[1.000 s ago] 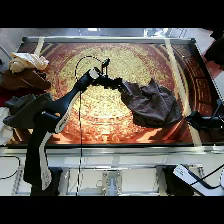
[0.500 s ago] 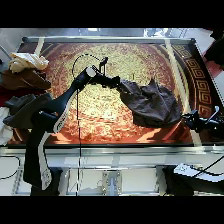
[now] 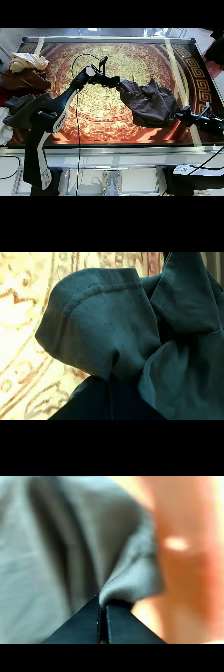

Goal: Fold the shirts.

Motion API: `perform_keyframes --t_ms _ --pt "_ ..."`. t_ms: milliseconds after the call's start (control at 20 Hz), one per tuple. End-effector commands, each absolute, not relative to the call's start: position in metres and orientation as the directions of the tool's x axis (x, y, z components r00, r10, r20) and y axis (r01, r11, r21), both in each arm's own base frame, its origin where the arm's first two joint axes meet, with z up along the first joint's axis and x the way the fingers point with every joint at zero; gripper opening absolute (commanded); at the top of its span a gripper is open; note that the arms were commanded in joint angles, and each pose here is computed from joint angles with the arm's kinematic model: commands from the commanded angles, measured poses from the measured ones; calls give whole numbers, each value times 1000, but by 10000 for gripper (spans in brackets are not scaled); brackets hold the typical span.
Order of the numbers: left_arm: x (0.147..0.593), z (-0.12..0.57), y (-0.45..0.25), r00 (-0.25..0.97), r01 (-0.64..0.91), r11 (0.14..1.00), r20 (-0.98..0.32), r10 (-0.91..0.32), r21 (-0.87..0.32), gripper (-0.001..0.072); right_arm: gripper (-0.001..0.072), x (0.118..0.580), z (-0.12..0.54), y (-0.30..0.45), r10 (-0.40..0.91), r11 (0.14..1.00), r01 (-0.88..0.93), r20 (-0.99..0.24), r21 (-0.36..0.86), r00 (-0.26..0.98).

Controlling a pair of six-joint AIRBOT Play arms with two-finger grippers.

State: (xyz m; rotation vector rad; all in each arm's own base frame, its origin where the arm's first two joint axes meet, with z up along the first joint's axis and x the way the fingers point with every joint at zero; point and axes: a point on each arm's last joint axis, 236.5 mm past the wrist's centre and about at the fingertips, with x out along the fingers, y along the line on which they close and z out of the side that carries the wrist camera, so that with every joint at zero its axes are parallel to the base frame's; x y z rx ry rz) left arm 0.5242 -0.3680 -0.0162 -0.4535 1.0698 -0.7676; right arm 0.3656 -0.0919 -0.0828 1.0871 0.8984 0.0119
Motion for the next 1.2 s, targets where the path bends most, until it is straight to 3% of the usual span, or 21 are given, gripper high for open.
perform_keyframes --t_ms 0,150,250,450,600,700,800,900,1050,1150 --pt "527 19 -335 266 341 657 -601 -754 -673 7 16 394 -4 -67 531 467 148 -410 872 742" --pt "521 99 -259 296 369 655 -585 -755 -659 7 16 377 115 -53 591 532 -104 -281 840 756" --pt "503 170 -202 365 419 670 -563 -742 -613 6 16 353 200 -47 537 651 -202 -256 732 804" --pt "440 325 -112 642 479 767 -426 -638 -427 6 15 291 348 -2 345 908 -274 -196 317 918" --pt "386 402 -33 880 288 940 -336 -336 -186 6 14 239 444 31 160 987 -161 -52 -10 986" --pt "349 433 -1 946 139 986 -281 -160 -92 6 14 217 477 55 148 985 -147 2 -94 989" --pt "334 442 7 960 93 995 -260 -102 -45 5 13 215 482 62 178 982 -177 11 -68 984" --pt "356 421 14 944 86 994 -314 -102 -64 5 13 233 455 49 224 973 -218 -76 80 972" --pt "432 342 9 858 126 982 -482 -178 -138 5 15 260 371 35 401 890 -303 -269 342 876" --pt "491 275 -13 784 171 971 -573 -238 -170 6 15 280 305 25 477 817 -267 -338 511 811"
